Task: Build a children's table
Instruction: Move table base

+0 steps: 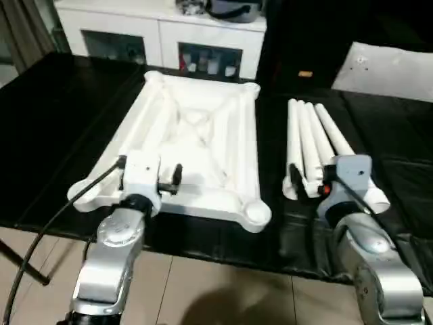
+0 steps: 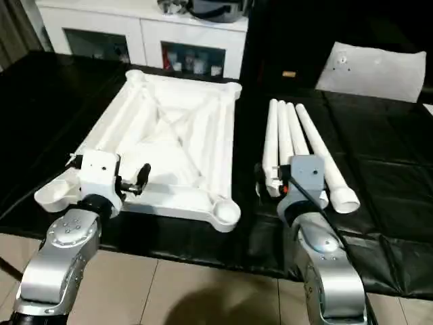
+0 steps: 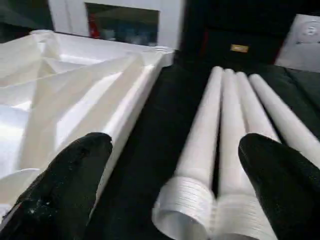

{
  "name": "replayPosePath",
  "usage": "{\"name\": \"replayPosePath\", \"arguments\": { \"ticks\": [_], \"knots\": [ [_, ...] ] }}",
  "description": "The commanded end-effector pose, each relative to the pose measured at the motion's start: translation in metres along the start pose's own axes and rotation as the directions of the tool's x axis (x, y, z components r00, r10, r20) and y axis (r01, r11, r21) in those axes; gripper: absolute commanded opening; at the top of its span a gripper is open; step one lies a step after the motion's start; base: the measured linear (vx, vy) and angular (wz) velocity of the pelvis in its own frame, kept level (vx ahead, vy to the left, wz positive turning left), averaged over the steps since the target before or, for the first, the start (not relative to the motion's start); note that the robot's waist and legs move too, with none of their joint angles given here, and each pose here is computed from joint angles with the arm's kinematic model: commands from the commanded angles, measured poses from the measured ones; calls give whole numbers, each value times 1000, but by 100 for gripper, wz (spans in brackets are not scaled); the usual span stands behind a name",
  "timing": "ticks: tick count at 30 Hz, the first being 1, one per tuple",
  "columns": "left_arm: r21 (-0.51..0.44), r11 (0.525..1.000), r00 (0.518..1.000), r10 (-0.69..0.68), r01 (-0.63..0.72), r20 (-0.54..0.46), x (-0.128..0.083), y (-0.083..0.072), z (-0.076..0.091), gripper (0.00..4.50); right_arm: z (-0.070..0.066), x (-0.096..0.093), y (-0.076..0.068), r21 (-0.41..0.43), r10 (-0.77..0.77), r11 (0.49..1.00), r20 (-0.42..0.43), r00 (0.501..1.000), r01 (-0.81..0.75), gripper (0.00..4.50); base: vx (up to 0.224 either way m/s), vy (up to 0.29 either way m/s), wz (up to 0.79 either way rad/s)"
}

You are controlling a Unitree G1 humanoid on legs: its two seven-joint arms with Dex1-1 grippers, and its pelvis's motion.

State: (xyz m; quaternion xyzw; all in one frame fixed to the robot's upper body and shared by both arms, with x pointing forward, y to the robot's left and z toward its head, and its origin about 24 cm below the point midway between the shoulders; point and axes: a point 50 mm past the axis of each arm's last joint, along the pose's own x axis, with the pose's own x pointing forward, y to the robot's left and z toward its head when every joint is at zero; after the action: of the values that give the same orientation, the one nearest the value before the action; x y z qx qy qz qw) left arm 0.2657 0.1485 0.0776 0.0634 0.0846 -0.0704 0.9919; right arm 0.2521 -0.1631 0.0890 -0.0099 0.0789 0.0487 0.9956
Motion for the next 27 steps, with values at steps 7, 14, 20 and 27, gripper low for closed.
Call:
{"name": "replayPosePath", "arguments": {
  "ticks": [7, 14, 20, 27],
  "knots": [
    [-1, 999, 998, -40, 40, 52, -4, 0, 7, 447, 5, 0, 12, -23, 105, 994, -5, 994, -106, 450, 21, 9, -4],
    [48, 996, 996, -76, 73, 51, -5, 0, 5, 447, 6, -1, 13, -27, 120, 992, 9, 993, -119, 450, 112, -30, -13],
    [53, 985, 984, -167, 164, 59, -5, -4, 7, 447, 8, -2, 12, -39, 130, 991, 11, 992, -129, 450, 121, 5, -11],
    [106, 921, 927, -375, 375, -15, -4, -13, 4, 447, 11, -7, 9, -14, 146, 989, 37, 989, -146, 450, 71, 32, 2]
  ]
}}
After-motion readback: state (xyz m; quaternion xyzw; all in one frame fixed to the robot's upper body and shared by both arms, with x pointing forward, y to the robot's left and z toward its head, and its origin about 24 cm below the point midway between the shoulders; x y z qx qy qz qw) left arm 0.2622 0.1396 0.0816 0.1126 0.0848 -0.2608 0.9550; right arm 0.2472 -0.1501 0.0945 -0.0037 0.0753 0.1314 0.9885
